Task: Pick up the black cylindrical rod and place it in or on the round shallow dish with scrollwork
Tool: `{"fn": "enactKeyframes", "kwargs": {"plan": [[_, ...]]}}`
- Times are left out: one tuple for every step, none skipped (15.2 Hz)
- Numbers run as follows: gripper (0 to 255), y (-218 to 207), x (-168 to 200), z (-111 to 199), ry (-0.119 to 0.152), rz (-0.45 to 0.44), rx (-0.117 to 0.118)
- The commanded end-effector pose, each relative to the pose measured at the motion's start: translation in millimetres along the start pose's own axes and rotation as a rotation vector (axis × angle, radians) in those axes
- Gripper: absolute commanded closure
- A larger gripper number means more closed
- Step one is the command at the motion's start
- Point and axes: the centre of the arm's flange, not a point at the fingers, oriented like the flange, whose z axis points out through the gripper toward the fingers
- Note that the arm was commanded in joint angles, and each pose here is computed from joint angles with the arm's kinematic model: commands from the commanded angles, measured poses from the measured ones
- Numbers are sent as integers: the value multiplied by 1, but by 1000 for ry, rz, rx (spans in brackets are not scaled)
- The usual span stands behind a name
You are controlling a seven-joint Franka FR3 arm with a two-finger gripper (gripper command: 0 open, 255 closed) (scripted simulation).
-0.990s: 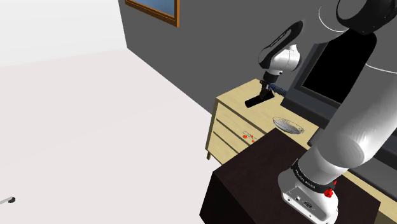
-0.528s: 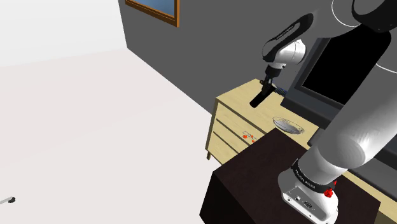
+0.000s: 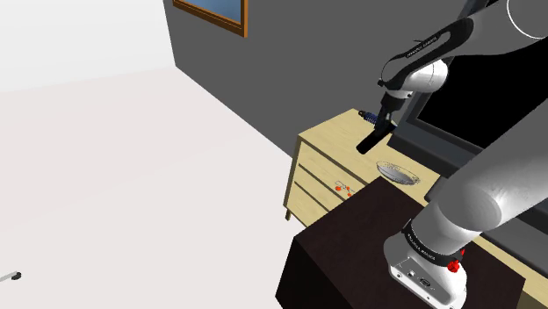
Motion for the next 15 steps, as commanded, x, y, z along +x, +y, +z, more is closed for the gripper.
{"fn": "enactKeyframes", "kwargs": {"plan": [[255,-18,-21,-5,0,-2,-1],[255,-26,-32,-6,0,-2,-1],[255,-34,-42,-8,0,-2,-1],[255,-42,-53,-9,0,-2,-1],[255,-50,-63,-10,0,-2,-1],[255,-58,-73,-11,0,-2,-1],[255,-66,-84,-12,0,-2,-1],[255,-74,-94,-13,0,-2,-1],[255,-82,-105,-14,0,-2,-1],[255,-90,-115,-15,0,-2,-1],[255,-97,-126,-17,0,-2,-1],[255,-104,-134,-17,0,-2,-1],[255,-104,-134,-12,0,-2,-1],[255,-104,-134,-7,0,-2,-1],[255,-104,-135,-2,0,-2,-1]]}}
